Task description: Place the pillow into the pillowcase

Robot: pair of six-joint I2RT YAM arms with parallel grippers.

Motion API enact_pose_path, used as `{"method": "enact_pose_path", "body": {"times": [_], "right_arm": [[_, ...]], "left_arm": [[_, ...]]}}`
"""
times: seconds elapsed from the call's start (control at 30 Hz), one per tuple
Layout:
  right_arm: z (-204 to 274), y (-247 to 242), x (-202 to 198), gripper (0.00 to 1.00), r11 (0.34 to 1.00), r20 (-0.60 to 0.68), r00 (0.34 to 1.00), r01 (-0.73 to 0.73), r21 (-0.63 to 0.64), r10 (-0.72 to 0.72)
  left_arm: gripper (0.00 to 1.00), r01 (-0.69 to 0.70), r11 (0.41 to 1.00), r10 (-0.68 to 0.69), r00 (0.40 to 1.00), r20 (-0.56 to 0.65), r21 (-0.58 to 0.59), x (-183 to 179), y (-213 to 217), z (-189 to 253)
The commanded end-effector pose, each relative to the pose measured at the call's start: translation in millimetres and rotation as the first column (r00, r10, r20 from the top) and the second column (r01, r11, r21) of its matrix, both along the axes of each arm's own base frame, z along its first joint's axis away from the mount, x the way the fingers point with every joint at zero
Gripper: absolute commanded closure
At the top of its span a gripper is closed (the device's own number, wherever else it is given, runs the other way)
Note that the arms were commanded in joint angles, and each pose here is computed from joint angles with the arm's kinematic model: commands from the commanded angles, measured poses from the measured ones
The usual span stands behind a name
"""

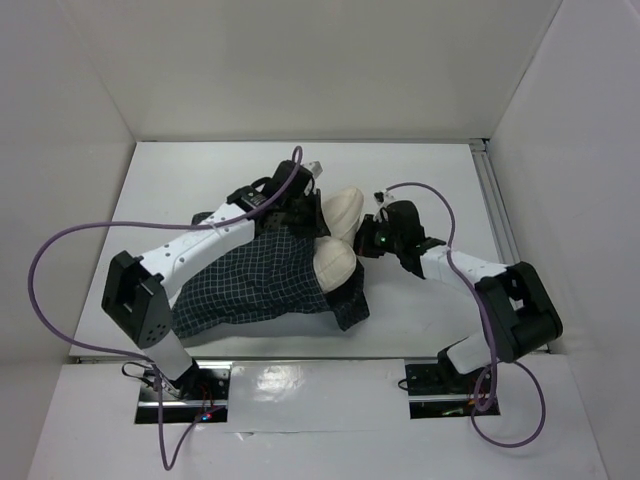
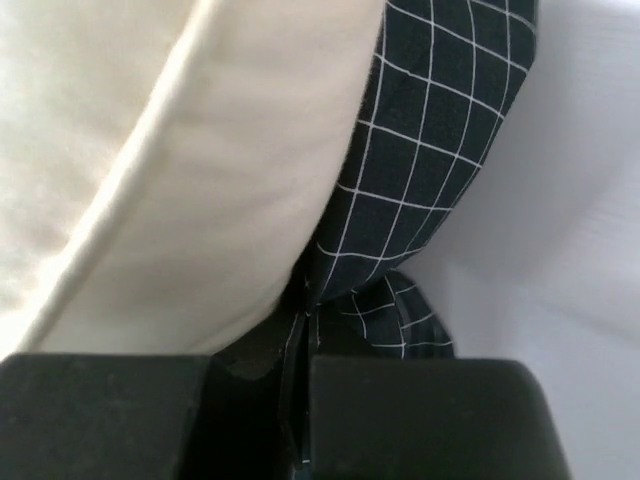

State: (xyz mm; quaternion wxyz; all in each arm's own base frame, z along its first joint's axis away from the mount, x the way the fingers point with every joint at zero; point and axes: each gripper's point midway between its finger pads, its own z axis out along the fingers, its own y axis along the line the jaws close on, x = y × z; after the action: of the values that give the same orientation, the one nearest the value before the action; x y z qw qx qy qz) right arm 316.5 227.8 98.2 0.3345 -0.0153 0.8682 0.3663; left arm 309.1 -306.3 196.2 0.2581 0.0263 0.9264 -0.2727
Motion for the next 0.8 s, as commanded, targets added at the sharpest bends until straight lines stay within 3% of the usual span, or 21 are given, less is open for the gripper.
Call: {"method": "enact_pose_path", "body": {"times": [0.0, 0.23, 0.53, 0.73, 0.77], "right_arm": [[-4, -23, 27, 1.0, 0.991, 0.037, 0.99, 0.135, -0.025, -0.134], [-33, -35, 35, 1.0, 0.978, -0.009, 0.982, 0.188, -0.096, -0.19], [-84, -107, 21, 1.0, 0.902, -0.108, 0.916, 0.35, -0.253, -0.385], [-57, -110, 26, 1.0, 0.922, -0.092, 0.924, 0.357, -0.15, -0.372], [-45, -112, 30, 0.94, 0.926, -0.069, 0.927, 0.36, -0.116, -0.369]], "left_arm": [[1.0, -0.032, 0.996, 0.031, 0.999, 0.01, 0.08, 33, 23, -35], [1.0, -0.014, 0.999, 0.015, 0.999, -0.035, 0.039, 31, 28, -55], [1.0, 0.018, 1.0, -0.018, 0.999, -0.043, -0.001, 16, 51, -48], [1.0, 0.041, 0.999, -0.04, 0.999, -0.036, 0.003, 12, 59, -47], [1.0, 0.047, 0.999, -0.047, 0.998, -0.042, 0.012, 12, 60, -52]]}}
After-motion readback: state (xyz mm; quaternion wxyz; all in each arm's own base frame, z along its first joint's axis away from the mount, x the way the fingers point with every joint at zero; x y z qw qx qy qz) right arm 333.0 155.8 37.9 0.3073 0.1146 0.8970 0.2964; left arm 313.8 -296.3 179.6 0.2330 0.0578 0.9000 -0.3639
